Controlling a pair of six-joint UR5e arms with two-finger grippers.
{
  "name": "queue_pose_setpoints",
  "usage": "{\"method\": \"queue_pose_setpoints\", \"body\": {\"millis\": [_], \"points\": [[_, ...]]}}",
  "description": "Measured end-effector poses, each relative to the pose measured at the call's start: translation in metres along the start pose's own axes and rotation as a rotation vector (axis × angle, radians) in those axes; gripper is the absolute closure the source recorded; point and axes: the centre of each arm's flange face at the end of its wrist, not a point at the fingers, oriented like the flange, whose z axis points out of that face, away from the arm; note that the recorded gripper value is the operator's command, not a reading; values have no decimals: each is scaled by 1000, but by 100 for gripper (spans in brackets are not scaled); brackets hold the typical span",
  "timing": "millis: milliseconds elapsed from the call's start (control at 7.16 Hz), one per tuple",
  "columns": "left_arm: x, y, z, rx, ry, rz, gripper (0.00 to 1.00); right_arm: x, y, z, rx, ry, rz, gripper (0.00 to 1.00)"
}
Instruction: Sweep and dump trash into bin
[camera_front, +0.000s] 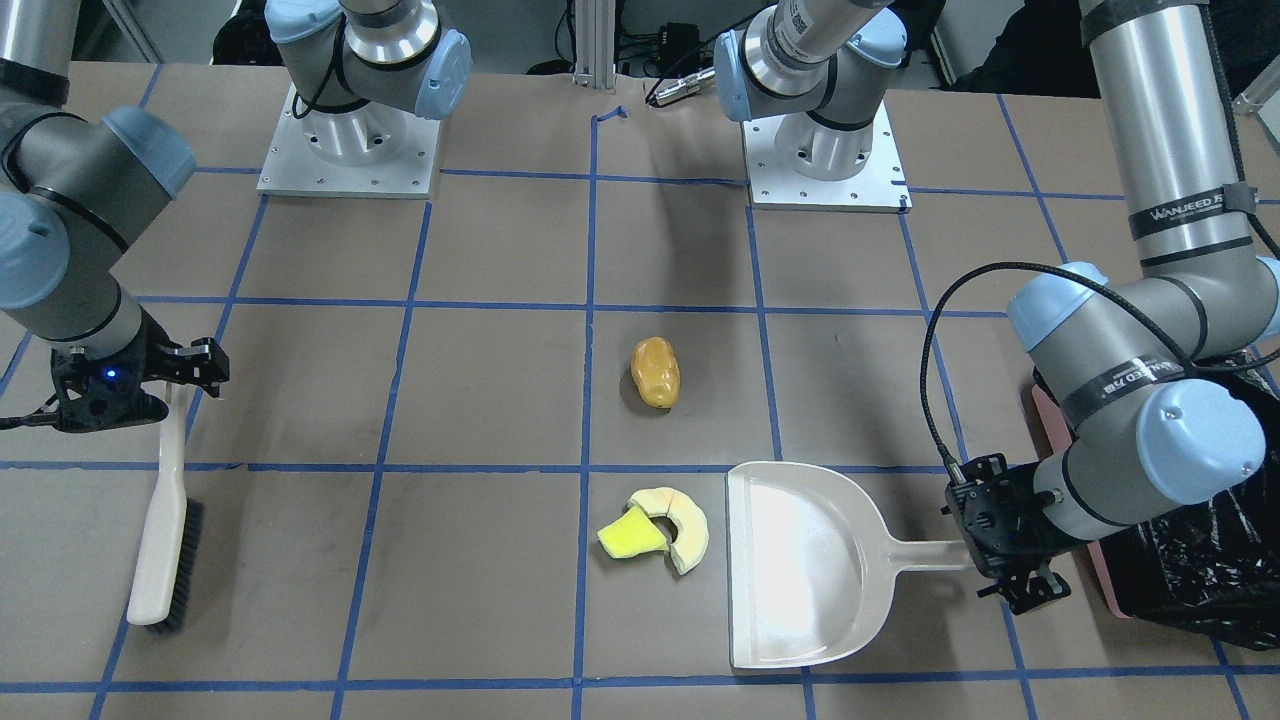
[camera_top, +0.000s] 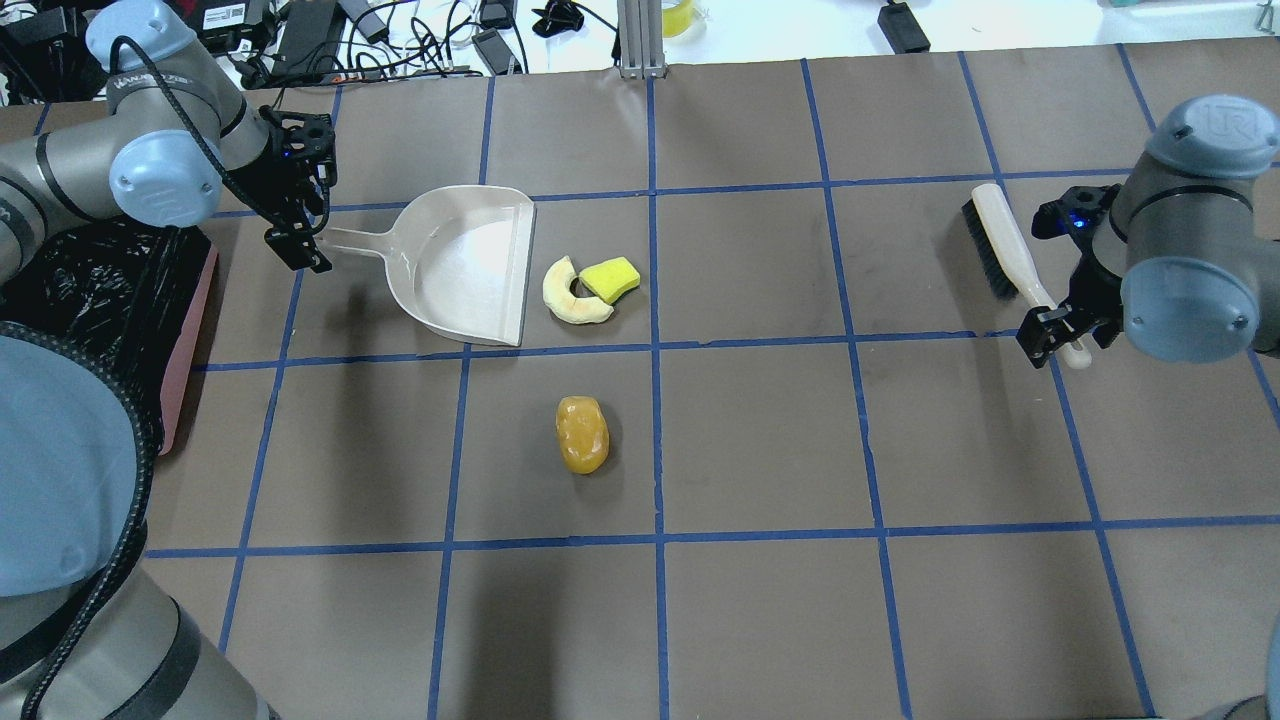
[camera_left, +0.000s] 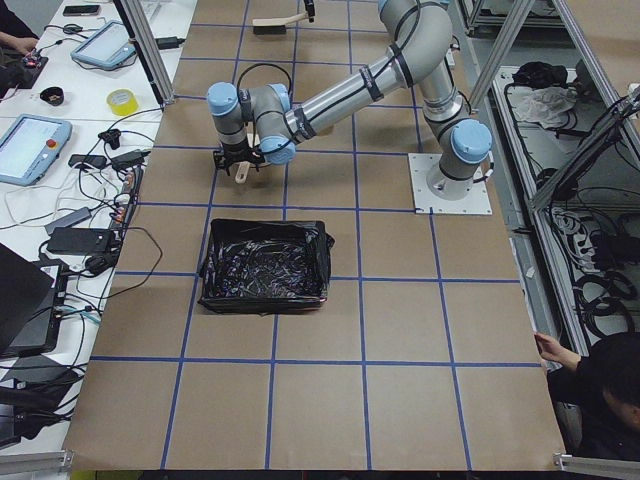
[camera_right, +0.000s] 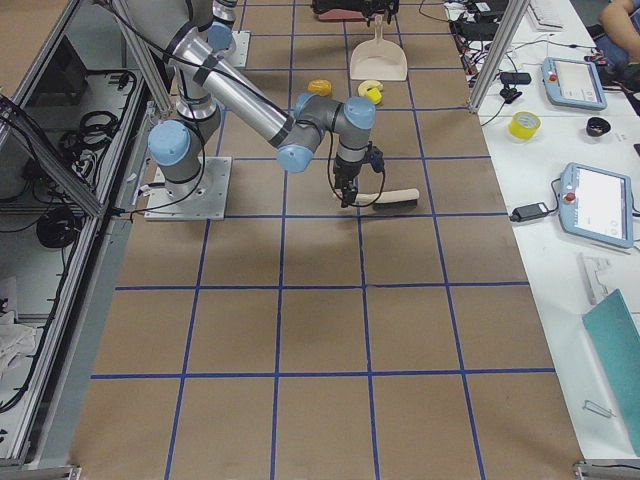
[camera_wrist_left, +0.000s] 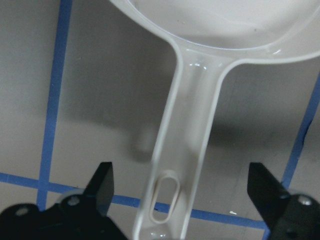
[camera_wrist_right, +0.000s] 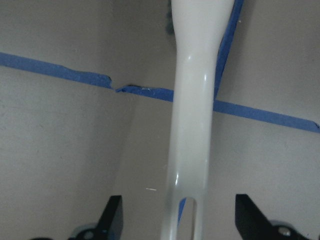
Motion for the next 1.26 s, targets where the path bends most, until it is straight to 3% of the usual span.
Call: {"method": "queue_pose_setpoints", "body": {"millis": [279, 419, 559, 698, 838, 1257], "points": [[2, -1, 1, 1, 3, 1, 68, 11, -16, -2, 14, 4, 27, 22], [2, -3, 1, 1, 0, 4, 78, 13, -21, 0, 17, -2, 32, 22], [4, -7, 1, 1, -1, 11, 81, 13, -24, 1, 20, -18, 37, 24], [6, -10, 2, 0, 1, 17, 90, 12, -25, 3, 21, -30, 39, 28], [8, -12, 0, -1, -1, 23, 95, 11, -26, 4, 22, -38, 41, 37], [19, -27, -15, -31, -11, 62, 96, 11, -26, 3, 23, -42, 42, 80]]}}
